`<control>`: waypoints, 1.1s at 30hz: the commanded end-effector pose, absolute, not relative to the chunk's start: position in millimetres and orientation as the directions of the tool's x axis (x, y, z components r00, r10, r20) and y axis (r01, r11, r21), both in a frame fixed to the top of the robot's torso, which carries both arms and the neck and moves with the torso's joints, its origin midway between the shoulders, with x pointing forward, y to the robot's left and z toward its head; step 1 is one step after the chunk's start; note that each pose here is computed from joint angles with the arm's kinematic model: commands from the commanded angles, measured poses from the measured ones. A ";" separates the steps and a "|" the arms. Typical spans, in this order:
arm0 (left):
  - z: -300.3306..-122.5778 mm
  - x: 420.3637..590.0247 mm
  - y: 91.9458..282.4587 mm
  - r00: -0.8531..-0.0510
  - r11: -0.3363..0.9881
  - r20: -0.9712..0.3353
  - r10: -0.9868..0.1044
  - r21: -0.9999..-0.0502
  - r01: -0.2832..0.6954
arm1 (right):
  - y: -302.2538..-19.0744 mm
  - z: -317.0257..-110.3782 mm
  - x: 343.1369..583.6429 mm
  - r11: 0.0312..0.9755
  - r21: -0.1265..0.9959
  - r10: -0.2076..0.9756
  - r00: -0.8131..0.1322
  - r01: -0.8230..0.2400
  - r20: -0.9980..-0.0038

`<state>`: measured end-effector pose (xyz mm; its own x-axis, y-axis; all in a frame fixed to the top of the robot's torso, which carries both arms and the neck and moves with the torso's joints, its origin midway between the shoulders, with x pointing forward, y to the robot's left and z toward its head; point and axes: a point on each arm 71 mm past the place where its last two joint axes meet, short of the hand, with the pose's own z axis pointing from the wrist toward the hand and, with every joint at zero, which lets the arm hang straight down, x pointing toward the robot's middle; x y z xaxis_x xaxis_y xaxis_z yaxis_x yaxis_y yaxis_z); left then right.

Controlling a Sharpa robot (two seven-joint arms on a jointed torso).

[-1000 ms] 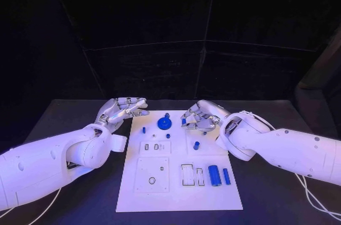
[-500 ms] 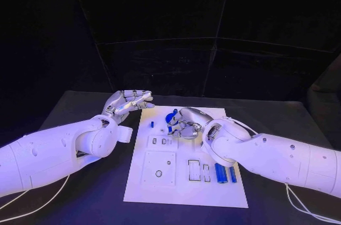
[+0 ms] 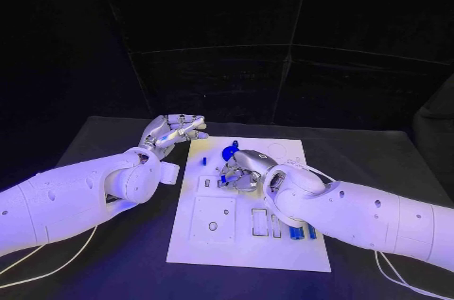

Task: Assemble the parts on the task board

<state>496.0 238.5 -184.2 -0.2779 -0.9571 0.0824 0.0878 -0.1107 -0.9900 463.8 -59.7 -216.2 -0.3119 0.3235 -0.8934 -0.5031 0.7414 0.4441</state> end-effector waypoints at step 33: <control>-182.5 496.5 237.8 -0.287 -0.120 0.089 -0.954 -0.988 0.094 | -62.6 -226.8 463.5 0.791 0.345 0.195 -0.327 -0.505 -0.925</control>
<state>496.4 239.1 -184.3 -0.2772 -0.9572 0.0828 0.0872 -0.1108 -0.9900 464.9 -61.2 -218.3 -0.2944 0.2532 -0.9215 -0.5160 0.7696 0.3763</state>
